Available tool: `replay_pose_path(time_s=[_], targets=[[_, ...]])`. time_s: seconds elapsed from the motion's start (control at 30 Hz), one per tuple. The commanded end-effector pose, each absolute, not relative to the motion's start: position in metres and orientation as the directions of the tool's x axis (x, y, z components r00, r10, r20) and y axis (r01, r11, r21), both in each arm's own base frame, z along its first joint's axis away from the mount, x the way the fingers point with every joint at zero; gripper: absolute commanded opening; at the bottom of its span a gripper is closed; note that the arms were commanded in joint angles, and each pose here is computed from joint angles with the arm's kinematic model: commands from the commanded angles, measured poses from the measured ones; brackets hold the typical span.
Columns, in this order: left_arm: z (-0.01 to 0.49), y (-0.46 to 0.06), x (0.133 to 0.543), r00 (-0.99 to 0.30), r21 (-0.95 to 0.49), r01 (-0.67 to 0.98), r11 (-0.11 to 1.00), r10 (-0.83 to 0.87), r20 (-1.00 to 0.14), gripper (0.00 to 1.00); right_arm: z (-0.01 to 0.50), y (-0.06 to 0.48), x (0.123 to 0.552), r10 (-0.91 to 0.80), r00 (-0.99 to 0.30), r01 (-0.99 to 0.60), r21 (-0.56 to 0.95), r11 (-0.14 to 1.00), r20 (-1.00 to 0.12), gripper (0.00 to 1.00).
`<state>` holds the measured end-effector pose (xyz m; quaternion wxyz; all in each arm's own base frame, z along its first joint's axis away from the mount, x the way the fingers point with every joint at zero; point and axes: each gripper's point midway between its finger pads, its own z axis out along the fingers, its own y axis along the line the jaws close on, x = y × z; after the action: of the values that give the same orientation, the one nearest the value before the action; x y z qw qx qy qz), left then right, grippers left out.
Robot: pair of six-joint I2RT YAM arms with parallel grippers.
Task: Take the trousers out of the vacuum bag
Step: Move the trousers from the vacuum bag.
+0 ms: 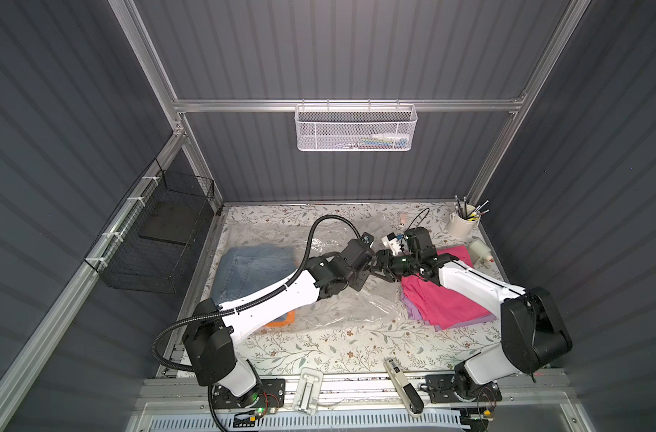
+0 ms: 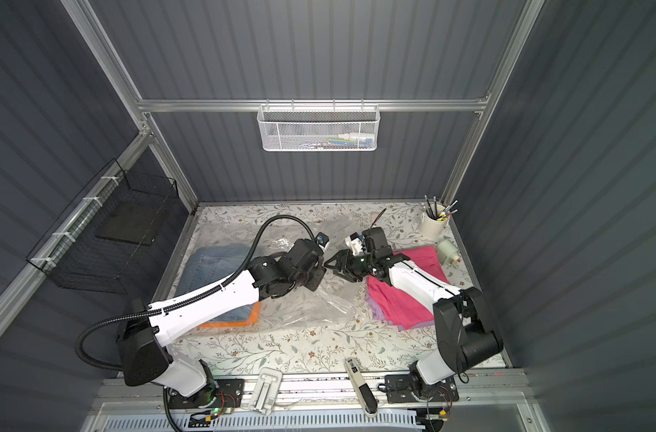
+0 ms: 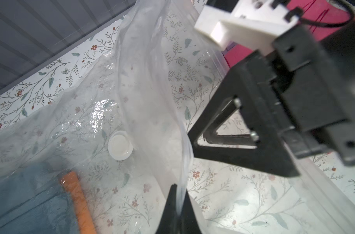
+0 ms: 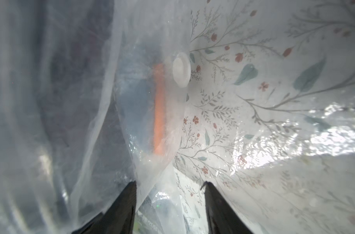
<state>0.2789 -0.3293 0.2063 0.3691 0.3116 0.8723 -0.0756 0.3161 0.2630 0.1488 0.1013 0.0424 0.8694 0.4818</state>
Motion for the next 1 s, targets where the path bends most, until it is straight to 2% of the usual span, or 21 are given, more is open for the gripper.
replay_pose_path(time_s=[0.0,0.53,0.97], targets=[[0.223,-0.331,0.278,-0.505,0.099,0.615,0.782,0.487,-0.712,0.0,0.149,0.281,0.317,0.13,-0.983,-0.047,0.86,0.508,-0.13,0.55],[0.25,-0.34,0.296,-0.469,0.219,0.582,0.784,0.542,-0.697,0.0,0.116,0.326,0.32,0.086,-0.993,-0.031,0.884,0.467,-0.08,0.52],[0.263,-0.347,0.299,-0.431,0.281,0.555,0.783,0.559,-0.708,0.0,0.103,0.362,0.326,0.048,-0.998,-0.015,0.928,0.372,-0.036,0.51]])
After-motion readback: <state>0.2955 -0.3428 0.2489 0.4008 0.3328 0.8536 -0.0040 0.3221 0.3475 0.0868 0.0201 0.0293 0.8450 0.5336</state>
